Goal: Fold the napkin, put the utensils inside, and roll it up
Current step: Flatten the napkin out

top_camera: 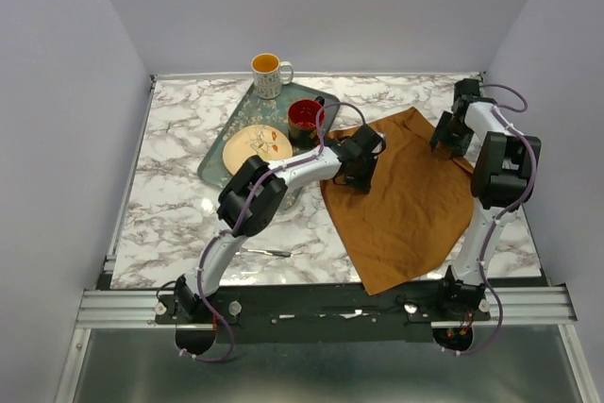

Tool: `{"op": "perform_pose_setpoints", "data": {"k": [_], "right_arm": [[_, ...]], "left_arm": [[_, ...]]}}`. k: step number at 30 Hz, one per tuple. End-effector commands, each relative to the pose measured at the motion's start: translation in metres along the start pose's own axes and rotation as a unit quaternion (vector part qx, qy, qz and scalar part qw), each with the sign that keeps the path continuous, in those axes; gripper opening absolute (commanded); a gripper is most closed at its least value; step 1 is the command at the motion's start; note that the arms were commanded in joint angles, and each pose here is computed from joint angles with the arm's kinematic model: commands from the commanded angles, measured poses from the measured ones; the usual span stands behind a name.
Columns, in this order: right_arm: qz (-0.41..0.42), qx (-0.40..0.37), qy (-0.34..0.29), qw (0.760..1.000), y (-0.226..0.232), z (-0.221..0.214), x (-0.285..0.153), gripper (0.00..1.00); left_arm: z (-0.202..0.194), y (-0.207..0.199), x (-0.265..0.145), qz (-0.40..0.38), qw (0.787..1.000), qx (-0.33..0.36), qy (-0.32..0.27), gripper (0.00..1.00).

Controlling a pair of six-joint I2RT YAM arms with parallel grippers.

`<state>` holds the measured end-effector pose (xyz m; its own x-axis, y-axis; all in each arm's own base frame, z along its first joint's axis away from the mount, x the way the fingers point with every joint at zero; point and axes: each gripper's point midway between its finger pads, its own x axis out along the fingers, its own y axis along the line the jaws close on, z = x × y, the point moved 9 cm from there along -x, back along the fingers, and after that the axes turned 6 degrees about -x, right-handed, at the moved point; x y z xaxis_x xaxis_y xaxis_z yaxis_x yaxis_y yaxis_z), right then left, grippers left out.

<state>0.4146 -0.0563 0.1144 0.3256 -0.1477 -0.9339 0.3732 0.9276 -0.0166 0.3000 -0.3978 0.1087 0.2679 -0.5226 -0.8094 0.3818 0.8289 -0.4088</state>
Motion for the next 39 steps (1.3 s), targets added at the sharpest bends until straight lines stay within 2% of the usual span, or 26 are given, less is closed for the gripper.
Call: {"op": "perform_pose_setpoints", "data": {"k": [1, 3, 5, 10, 13, 17, 19, 20, 21, 22, 25, 28, 31, 34, 36, 39], "right_arm": [[-0.021, 0.003, 0.017, 1.000, -0.004, 0.009, 0.006, 0.64], [-0.022, 0.002, 0.025, 0.999, -0.003, 0.014, 0.006, 0.65], [-0.023, 0.007, 0.029, 0.999, -0.002, 0.016, 0.010, 0.65], [-0.022, 0.017, 0.008, 1.000, 0.002, 0.040, 0.011, 0.66], [-0.040, 0.027, 0.014, 0.999, -0.002, 0.051, 0.023, 0.66], [-0.051, 0.041, -0.047, 0.997, -0.015, 0.090, 0.015, 0.66], [-0.019, 0.019, -0.073, 0.997, -0.003, 0.097, 0.003, 0.69], [-0.006, -0.007, -0.103, 0.995, 0.002, 0.103, -0.023, 0.77], [-0.012, -0.024, -0.109, 0.994, 0.006, 0.094, -0.020, 0.83], [-0.019, -0.084, -0.160, 0.983, 0.018, 0.088, -0.053, 0.95], [0.016, -0.155, -0.156, 0.975, 0.029, 0.073, -0.052, 0.95], [0.001, -0.233, -0.126, 0.964, 0.035, 0.059, -0.036, 0.95], [-0.014, -0.276, -0.098, 0.956, 0.044, 0.051, -0.023, 0.95], [0.006, -0.281, -0.126, 0.951, 0.068, 0.051, -0.025, 0.95], [0.009, -0.283, -0.168, 0.944, 0.091, 0.054, -0.026, 0.95], [0.006, -0.274, -0.188, 0.943, 0.116, 0.062, -0.024, 0.89]], "left_arm": [[-0.011, 0.002, 0.002, -0.009, 1.000, -0.008, 0.012, 0.26], [-0.014, 0.005, 0.002, -0.005, 1.000, -0.009, 0.012, 0.30], [-0.014, 0.006, 0.001, 0.000, 1.000, -0.009, 0.010, 0.41], [-0.021, 0.012, 0.004, 0.013, 1.000, -0.008, 0.015, 0.52], [-0.027, 0.017, 0.003, 0.024, 0.999, -0.009, 0.021, 0.65], [-0.032, 0.020, 0.002, 0.029, 0.999, 0.000, 0.018, 0.87], [-0.029, 0.016, -0.001, 0.036, 0.999, 0.017, 0.008, 0.91], [-0.027, 0.014, -0.002, 0.036, 0.999, 0.021, 0.006, 0.91], [-0.024, 0.012, -0.003, 0.035, 0.999, 0.023, 0.002, 0.91], [-0.025, 0.007, -0.002, 0.028, 0.999, 0.023, 0.004, 0.91], [-0.025, -0.002, -0.005, 0.014, 1.000, 0.025, -0.002, 0.91], [-0.026, -0.005, -0.007, 0.004, 1.000, 0.026, -0.005, 0.91], [-0.030, -0.007, -0.009, -0.002, 1.000, 0.029, -0.001, 0.91], [-0.034, -0.009, -0.008, -0.010, 0.999, 0.031, -0.001, 0.91], [-0.035, -0.011, -0.007, -0.012, 0.999, 0.032, 0.002, 0.91], [-0.034, -0.014, -0.006, -0.015, 0.999, 0.031, 0.001, 0.91]]}}
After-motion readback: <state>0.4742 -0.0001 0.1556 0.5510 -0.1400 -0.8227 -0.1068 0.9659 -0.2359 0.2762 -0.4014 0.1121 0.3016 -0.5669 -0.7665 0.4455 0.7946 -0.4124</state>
